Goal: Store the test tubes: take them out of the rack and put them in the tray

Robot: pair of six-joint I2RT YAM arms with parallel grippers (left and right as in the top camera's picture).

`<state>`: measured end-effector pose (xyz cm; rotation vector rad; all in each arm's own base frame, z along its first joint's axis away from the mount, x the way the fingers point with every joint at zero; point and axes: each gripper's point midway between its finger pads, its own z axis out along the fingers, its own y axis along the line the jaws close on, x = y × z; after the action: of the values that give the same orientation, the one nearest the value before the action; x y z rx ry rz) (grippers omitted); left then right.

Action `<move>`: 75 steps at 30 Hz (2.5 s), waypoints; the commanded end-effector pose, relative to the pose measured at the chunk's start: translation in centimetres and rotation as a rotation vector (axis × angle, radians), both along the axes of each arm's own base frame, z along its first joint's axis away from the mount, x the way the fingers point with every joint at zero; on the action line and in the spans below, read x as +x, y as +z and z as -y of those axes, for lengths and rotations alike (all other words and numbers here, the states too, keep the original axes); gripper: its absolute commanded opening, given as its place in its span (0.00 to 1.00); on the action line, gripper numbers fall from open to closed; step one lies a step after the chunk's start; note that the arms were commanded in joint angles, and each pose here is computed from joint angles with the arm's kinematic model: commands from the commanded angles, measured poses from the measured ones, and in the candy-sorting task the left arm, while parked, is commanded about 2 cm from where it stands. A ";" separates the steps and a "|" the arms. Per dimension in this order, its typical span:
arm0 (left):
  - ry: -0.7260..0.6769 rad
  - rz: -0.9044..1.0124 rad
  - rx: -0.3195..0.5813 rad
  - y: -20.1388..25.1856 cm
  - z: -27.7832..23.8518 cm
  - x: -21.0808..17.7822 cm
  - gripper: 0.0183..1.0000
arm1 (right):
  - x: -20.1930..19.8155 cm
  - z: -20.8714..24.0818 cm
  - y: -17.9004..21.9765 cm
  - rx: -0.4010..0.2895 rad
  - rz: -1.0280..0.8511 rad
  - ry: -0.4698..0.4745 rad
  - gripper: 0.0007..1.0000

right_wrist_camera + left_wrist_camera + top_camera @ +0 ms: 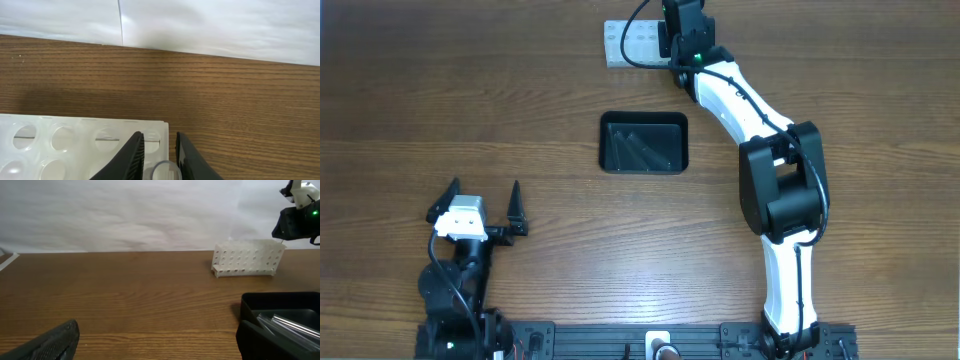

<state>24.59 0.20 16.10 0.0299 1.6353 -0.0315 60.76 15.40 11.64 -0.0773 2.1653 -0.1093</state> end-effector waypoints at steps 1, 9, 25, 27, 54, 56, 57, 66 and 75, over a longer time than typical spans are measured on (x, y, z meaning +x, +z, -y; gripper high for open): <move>-0.006 0.005 0.014 -0.1 0.0 0.0 1.00 | 0.4 0.0 -0.1 0.000 0.006 -0.005 0.19; -0.006 0.005 0.014 -0.1 0.0 0.0 1.00 | 0.4 -0.8 0.2 0.006 0.022 0.006 0.16; -0.006 0.005 0.014 -0.1 0.0 0.0 1.00 | 0.0 -1.3 5.9 0.037 0.109 0.015 0.14; -0.006 0.005 0.014 -0.1 0.0 0.0 1.00 | -0.4 -1.1 8.2 0.047 0.136 0.015 0.13; -0.006 0.005 0.014 -0.1 0.0 0.0 1.00 | -14.6 -5.3 9.0 0.294 -0.354 0.295 0.06; -0.006 0.005 0.014 -0.1 0.0 0.0 1.00 | -15.3 -5.9 6.7 0.304 -0.409 0.320 0.07; -0.006 0.005 0.014 -0.1 0.0 0.0 1.00 | -15.7 -6.2 5.7 0.315 -0.439 0.332 0.07; -0.006 0.005 0.014 -0.1 0.0 0.0 1.00 | -18.6 -7.9 -1.6 0.384 -0.623 0.396 0.09; -0.006 0.005 0.014 -0.1 0.0 0.0 1.00 | -18.7 -7.9 -5.5 0.376 -0.677 0.381 0.15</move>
<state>24.59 0.20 16.10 0.0299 1.6353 -0.0315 42.59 22.75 7.21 -0.3332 2.7278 0.5959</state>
